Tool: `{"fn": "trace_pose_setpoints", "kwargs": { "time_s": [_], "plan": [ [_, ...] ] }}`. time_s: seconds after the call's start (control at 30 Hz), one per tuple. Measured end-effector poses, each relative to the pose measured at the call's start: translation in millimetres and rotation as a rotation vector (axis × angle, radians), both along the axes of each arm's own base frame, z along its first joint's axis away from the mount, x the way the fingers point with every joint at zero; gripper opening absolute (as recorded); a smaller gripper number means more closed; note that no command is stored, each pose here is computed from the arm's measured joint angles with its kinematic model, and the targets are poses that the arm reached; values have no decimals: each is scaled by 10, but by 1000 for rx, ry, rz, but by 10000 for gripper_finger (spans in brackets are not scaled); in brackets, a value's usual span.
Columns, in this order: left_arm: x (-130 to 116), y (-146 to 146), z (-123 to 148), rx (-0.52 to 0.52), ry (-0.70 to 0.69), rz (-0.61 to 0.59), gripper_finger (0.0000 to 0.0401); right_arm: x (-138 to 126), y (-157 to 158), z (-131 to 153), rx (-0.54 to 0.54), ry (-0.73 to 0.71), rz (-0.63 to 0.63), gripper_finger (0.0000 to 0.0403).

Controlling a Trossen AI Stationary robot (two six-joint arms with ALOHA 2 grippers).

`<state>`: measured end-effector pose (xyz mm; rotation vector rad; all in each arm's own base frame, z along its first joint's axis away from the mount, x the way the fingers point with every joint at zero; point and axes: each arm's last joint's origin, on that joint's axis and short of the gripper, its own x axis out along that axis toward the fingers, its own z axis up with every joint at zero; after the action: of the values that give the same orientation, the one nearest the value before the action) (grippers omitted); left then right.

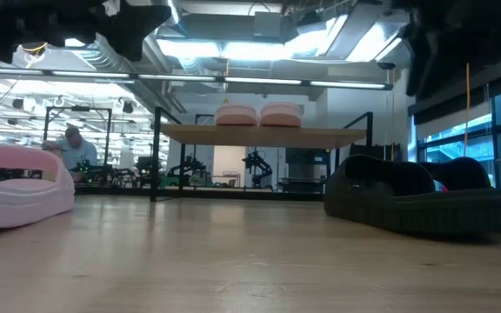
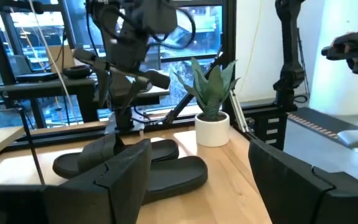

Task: Pick and place slides into the shelf
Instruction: Put the black slipper slide under the shelf

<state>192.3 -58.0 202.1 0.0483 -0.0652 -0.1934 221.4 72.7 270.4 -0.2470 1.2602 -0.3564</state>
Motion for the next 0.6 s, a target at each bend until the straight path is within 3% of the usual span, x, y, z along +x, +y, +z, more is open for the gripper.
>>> {"fn": "trace_pose_setpoints", "kwargs": {
  "time_s": [0.17,0.6],
  "plan": [
    [-1,-1,1,0,0,-1,261,44,28,-99,5,37,-60,196],
    [1,-2,-39,12,38,-4,261,204,99,-356,-12,146,-36,196]
  ]
}}
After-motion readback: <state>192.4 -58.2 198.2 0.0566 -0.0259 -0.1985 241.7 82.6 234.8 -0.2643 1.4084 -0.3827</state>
